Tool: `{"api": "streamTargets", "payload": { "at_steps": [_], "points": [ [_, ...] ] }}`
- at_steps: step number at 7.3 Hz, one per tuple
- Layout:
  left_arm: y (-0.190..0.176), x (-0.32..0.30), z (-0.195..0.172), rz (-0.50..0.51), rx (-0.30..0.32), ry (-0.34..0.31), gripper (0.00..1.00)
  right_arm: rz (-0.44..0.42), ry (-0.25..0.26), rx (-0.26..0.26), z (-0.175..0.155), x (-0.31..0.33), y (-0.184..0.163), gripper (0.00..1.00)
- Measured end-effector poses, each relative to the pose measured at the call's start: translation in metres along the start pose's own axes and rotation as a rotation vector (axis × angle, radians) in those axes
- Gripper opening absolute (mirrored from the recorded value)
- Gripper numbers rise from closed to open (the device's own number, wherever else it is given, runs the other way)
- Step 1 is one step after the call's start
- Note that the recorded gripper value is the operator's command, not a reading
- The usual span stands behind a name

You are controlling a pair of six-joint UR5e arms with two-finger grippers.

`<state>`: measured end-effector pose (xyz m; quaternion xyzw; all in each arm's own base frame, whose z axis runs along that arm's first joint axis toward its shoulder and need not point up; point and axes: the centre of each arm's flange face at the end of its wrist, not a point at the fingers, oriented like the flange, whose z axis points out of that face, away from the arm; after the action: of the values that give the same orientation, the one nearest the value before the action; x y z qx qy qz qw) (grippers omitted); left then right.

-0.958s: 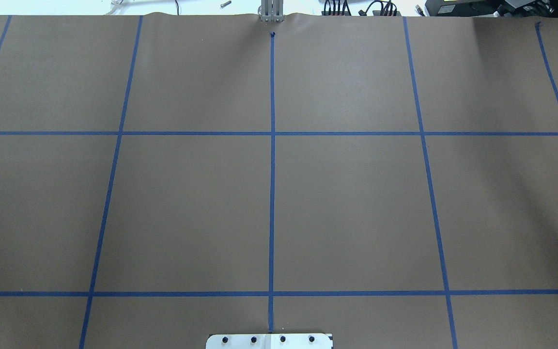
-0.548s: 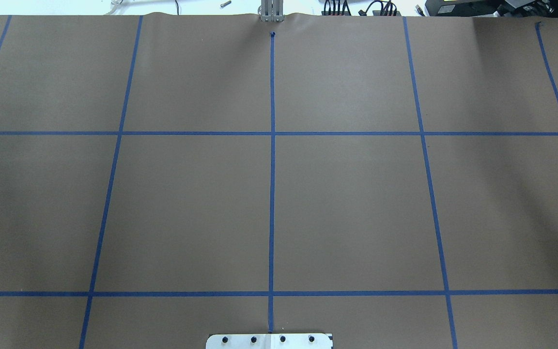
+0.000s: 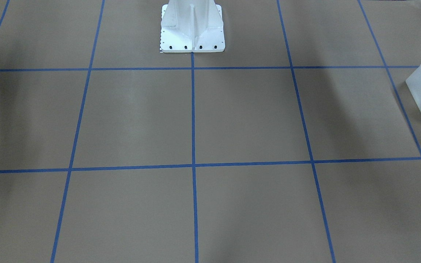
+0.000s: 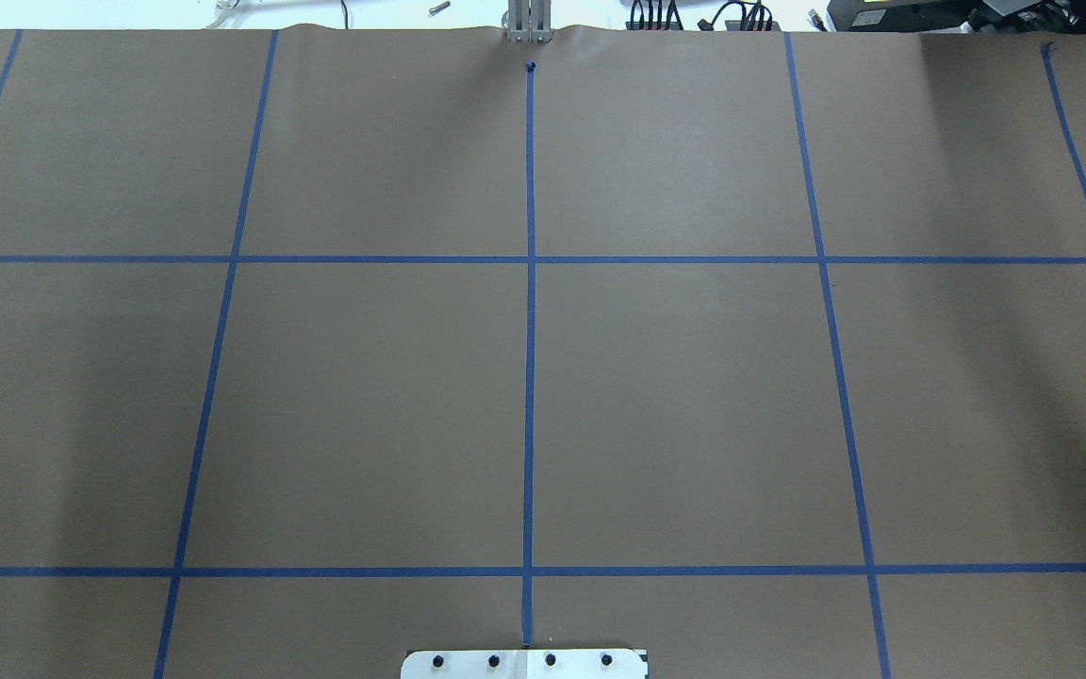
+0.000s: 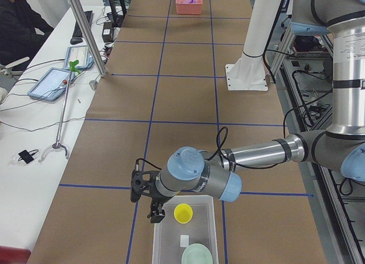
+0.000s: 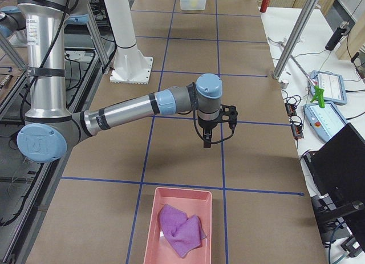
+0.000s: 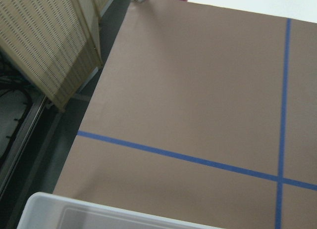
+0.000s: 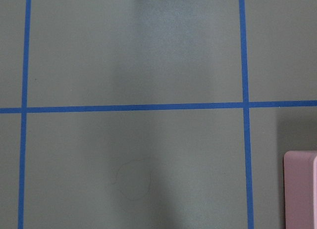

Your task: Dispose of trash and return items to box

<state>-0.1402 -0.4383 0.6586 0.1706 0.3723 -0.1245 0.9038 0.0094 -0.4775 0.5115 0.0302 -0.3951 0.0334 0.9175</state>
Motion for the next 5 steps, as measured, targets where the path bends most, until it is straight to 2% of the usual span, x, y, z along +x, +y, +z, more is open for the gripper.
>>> {"api": "streamTargets", "payload": {
  "at_steps": [1, 3, 5],
  "points": [
    [-0.004, 0.035, 0.008, 0.034, -0.051, 0.038, 0.98, 0.016, 0.007, -0.015, 0.008, 0.011, 0.000, 1.00],
    [-0.006, 0.093, 0.011, 0.057, -0.147, 0.070, 0.98, 0.052, 0.018, -0.034, 0.018, 0.037, -0.002, 1.00],
    [-0.003, 0.112, 0.014, 0.061, -0.188, 0.074, 0.98, 0.081, 0.019, -0.039, 0.019, 0.056, 0.004, 1.00]
  ]
}}
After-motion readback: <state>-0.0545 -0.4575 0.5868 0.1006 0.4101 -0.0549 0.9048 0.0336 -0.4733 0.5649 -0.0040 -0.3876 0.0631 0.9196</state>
